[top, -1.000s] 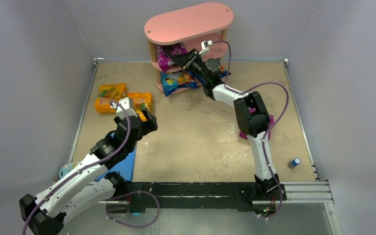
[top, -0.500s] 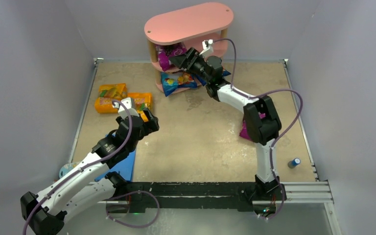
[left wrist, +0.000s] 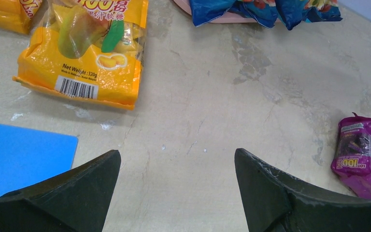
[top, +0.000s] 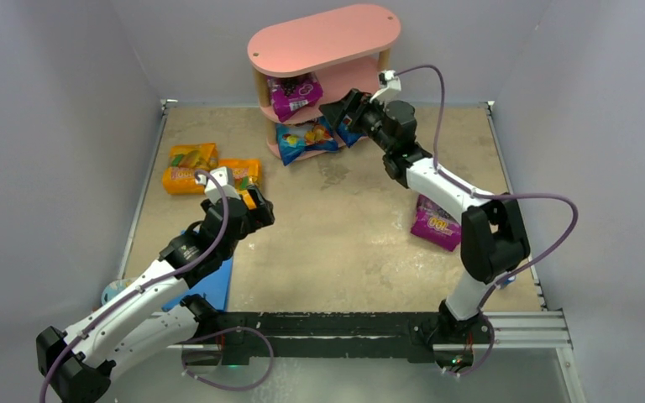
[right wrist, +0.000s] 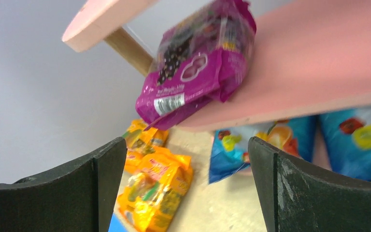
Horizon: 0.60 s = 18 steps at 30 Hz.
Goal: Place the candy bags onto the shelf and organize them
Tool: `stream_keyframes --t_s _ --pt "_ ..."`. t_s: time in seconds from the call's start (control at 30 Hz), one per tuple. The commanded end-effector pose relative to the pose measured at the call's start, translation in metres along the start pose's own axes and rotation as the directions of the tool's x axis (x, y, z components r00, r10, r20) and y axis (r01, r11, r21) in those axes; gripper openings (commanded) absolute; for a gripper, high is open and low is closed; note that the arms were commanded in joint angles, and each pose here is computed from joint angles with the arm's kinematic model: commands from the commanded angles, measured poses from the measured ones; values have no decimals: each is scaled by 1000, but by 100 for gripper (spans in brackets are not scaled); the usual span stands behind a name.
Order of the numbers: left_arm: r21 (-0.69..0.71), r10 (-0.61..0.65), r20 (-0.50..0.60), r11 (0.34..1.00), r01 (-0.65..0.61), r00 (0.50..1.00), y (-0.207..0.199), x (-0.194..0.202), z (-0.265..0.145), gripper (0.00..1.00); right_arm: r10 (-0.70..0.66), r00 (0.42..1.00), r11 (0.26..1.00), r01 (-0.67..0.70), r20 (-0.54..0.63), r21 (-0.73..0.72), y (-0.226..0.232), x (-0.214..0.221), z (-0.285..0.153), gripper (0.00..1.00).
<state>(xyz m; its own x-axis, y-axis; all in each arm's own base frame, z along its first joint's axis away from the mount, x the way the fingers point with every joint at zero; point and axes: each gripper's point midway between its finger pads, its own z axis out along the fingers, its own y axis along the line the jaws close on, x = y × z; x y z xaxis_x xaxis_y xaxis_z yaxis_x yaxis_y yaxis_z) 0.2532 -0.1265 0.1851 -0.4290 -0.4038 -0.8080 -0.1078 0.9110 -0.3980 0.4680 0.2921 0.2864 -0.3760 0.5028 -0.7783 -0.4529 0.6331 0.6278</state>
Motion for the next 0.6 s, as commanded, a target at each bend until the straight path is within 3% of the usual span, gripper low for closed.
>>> stream_keyframes --t_s 0.0,0.33,0.57 --pt "28 -18 17 999 18 1000 -12 -14 -4 86 -311 942 933 328 123 -149 39 -43 0 95" --pt "32 -23 8 999 23 1000 -12 -12 -5 86 -429 897 873 441 103 -208 40 -43 64 90" --pt "22 -23 1 999 23 1000 -8 -8 -5 86 -537 836 825 548 112 -137 41 -34 98 87"
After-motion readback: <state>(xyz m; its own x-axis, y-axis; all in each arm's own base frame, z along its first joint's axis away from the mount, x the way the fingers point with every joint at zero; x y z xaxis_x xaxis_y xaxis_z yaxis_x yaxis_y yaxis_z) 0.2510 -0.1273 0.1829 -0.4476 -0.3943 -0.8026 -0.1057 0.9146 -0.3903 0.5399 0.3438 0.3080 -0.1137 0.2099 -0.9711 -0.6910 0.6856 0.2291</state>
